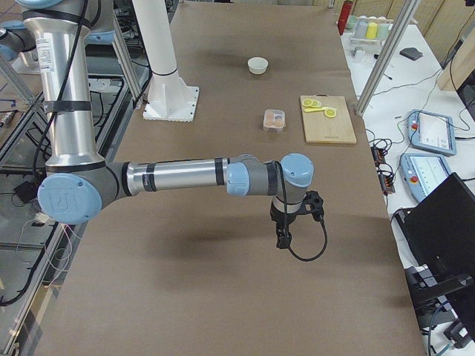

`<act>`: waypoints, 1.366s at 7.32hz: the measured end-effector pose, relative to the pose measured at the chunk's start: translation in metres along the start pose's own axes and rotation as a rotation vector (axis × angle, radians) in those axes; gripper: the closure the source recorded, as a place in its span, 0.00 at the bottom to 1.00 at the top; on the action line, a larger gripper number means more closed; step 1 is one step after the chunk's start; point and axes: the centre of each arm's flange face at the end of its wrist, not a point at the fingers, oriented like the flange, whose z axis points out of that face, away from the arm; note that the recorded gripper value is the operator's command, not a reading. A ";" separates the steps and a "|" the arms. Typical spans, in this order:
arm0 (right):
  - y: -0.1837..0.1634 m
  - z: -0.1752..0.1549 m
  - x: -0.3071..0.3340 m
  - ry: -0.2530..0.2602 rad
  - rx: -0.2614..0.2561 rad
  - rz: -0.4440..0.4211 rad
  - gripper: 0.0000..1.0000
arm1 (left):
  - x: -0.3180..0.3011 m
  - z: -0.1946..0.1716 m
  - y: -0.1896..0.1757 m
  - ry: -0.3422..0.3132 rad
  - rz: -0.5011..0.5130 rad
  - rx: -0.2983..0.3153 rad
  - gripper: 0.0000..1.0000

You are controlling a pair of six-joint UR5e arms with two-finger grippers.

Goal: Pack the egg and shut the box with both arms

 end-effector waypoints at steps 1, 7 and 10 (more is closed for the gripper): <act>0.003 0.001 0.001 0.002 -0.001 0.003 0.00 | 0.004 -0.004 0.004 -0.002 0.006 0.007 0.02; 0.011 0.003 0.001 -0.016 -0.001 0.006 0.00 | 0.007 -0.007 0.002 -0.004 0.018 0.017 0.02; 0.010 0.002 0.001 -0.012 0.001 0.003 0.00 | 0.006 -0.006 0.001 0.001 0.017 0.016 0.02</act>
